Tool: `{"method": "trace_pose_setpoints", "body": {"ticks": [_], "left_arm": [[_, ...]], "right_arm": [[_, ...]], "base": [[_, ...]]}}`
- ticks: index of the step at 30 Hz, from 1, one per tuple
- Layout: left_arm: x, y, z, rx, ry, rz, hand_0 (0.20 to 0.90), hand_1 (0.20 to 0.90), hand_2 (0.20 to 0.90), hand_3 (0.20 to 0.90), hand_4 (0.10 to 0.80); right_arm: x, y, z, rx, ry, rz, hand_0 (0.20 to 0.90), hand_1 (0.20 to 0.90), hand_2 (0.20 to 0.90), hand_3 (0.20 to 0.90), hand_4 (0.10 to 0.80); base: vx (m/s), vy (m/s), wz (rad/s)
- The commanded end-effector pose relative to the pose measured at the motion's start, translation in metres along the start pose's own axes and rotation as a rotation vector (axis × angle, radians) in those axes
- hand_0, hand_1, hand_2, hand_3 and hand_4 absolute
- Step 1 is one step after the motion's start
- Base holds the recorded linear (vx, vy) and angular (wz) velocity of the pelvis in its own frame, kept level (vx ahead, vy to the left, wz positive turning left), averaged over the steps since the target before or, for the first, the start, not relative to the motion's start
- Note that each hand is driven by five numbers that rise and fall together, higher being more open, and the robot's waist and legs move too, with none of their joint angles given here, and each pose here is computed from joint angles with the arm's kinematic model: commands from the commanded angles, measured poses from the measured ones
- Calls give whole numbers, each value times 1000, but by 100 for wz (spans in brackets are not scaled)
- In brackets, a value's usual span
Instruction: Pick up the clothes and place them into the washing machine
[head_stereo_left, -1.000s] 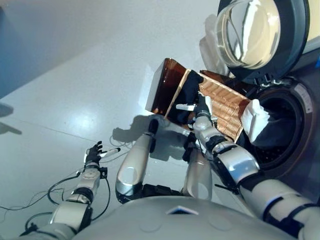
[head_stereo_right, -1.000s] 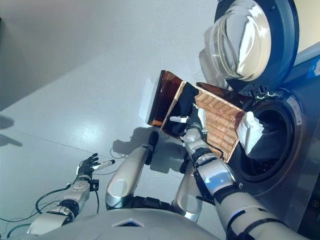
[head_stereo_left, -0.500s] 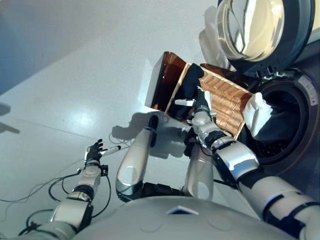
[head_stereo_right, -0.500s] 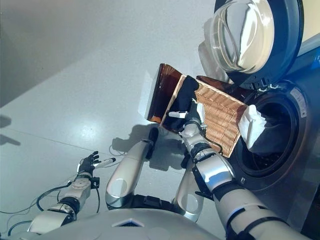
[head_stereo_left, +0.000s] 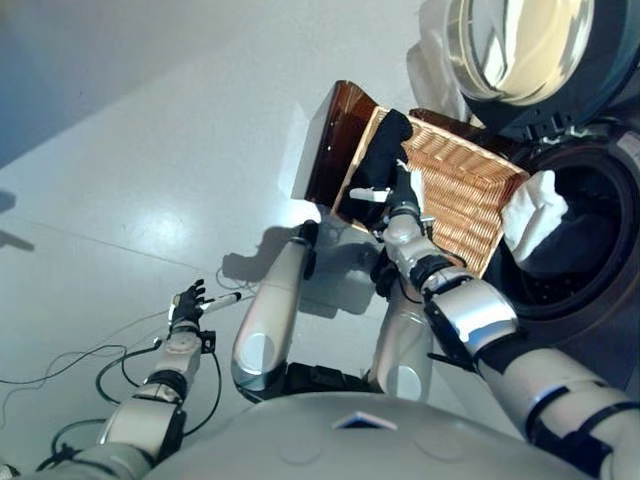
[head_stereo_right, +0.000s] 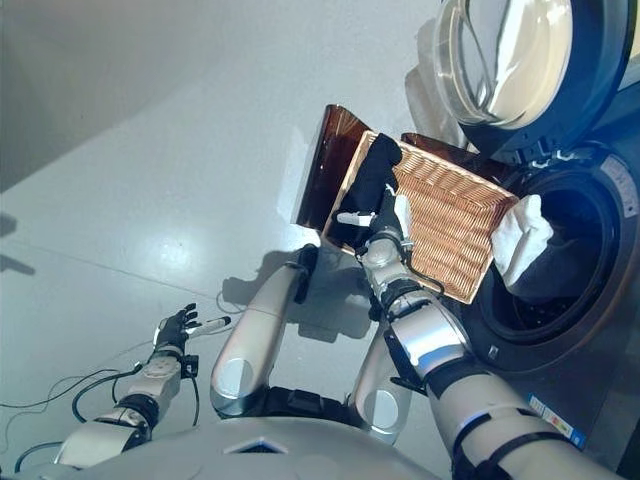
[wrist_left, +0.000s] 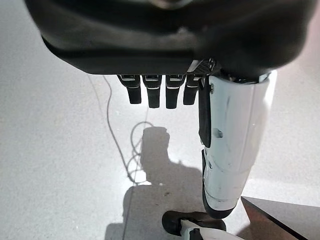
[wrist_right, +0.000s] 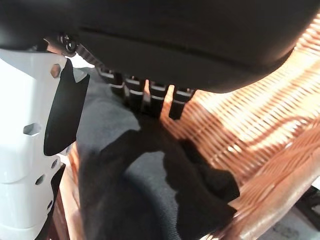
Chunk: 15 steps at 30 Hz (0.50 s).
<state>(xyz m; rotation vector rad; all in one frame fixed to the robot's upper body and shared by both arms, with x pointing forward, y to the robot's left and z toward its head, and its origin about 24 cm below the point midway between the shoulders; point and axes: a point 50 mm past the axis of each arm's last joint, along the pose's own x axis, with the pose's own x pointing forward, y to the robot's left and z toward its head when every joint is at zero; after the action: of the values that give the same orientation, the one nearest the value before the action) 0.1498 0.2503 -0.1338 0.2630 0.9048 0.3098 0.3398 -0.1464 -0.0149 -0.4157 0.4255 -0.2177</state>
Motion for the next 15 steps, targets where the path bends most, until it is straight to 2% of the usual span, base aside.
{"method": "trace_pose_setpoints", "body": {"ticks": [1, 10, 12, 13, 14, 15], "left_arm": [[-5, 31, -21, 51, 41, 76, 900, 900, 900, 900, 800], [-2, 39, -14, 61, 23, 98, 900, 900, 900, 900, 800], [-2, 38, -12, 69, 18, 96, 900, 900, 900, 900, 800], [-2, 39, -12, 70, 17, 97, 900, 900, 900, 900, 800], [-1, 39, -12, 71, 16, 97, 900, 900, 900, 900, 800], [-1, 39, -11, 73, 15, 98, 900, 900, 900, 900, 800]], "right_arm": [[1, 6, 26, 61, -67, 12, 900, 900, 900, 900, 800], [1, 9, 37, 59, -98, 16, 900, 900, 900, 900, 800], [2, 6, 36, 49, -86, 5, 538, 538, 538, 538, 541], [3, 5, 36, 50, -83, 0, 521, 521, 521, 521, 529], [3, 4, 36, 51, -82, -2, 425, 425, 425, 425, 461], [3, 4, 36, 53, -81, -3, 425, 425, 425, 425, 461]], "base": [[-2, 1, 11], [3, 0, 4], [3, -2, 2], [0, 0, 0], [0, 0, 0], [1, 8, 4]]}}
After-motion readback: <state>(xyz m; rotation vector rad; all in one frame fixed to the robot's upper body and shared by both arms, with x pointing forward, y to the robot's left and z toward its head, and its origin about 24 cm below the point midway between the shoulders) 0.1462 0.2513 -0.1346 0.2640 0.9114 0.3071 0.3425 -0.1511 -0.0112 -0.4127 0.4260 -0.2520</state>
